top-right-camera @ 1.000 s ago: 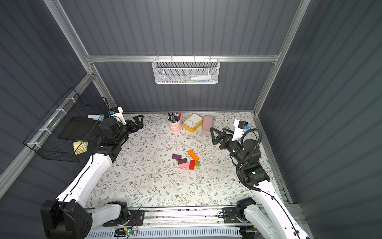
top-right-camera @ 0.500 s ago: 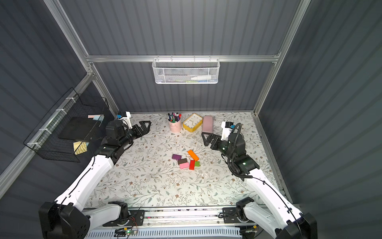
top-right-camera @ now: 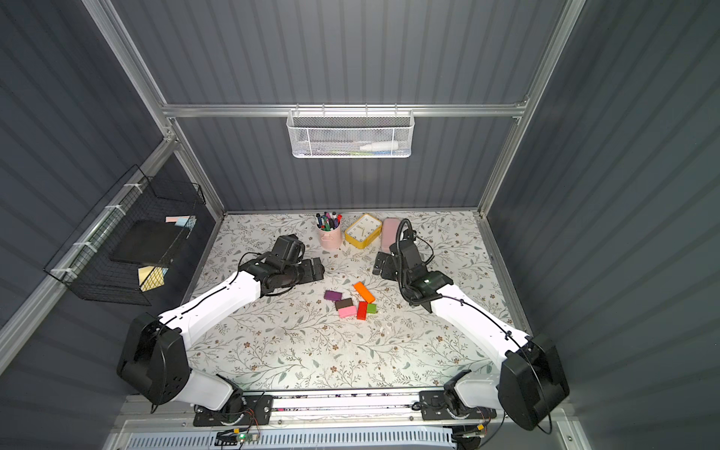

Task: Assemble the number 6 with building blocks
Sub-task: Pick up the building block from the center of the board.

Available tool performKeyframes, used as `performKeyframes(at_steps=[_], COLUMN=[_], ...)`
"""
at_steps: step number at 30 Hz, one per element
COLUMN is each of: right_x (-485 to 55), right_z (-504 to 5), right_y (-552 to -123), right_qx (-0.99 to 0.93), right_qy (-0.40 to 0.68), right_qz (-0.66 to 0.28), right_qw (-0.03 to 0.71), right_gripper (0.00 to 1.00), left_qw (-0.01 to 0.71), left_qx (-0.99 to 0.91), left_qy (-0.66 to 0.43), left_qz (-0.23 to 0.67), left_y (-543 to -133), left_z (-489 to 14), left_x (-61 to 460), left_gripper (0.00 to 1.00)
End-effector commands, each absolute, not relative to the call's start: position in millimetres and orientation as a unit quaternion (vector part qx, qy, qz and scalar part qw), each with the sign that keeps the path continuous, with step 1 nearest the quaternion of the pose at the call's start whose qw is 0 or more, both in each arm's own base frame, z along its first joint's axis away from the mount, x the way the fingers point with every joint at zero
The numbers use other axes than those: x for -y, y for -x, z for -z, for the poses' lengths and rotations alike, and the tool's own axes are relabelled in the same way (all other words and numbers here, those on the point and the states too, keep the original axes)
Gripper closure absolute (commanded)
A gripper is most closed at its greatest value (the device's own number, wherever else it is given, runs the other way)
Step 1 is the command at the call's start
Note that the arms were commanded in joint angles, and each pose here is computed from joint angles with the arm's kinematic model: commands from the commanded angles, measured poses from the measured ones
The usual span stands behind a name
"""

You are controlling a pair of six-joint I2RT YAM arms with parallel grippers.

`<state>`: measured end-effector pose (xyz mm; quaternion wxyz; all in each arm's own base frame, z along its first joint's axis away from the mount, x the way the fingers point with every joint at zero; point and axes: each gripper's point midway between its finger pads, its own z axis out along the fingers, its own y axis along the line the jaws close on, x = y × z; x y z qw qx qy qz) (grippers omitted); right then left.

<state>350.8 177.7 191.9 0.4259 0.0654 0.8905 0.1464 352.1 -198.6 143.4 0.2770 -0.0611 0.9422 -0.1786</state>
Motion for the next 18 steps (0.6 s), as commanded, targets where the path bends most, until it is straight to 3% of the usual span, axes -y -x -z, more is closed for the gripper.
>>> performKeyframes(at_steps=[1,5,11,18], right_x=[-156.7,-155.9,-152.6,-143.1], right_z=[-187.8,-180.9,-169.3,-160.5], right_y=[-353.1,-354.0,-351.9,-350.4], right_qx=[-0.886,-0.889,-0.893,-0.893], right_qy=[-0.107,-0.107,-0.123,-0.144], right_qz=[-0.099,-0.095,-0.099,-0.107], right_qw=[0.441,0.436,0.422,0.413], right_gripper=[0.02,0.02,0.02,0.02], left_qw=[0.230,0.187,0.179,0.175], left_qx=[-0.946,-0.958,-0.982,-0.982], left_qy=[0.103,0.082,-0.039,-0.054], left_qz=[0.204,0.202,0.047,0.041], left_y=[-344.7,-342.4,-348.9,-353.5], left_z=[-121.3,-88.2,-72.5,-68.5], left_x=[210.5,226.5,216.6,222.5], left_gripper=[0.03,0.08,0.09,0.09])
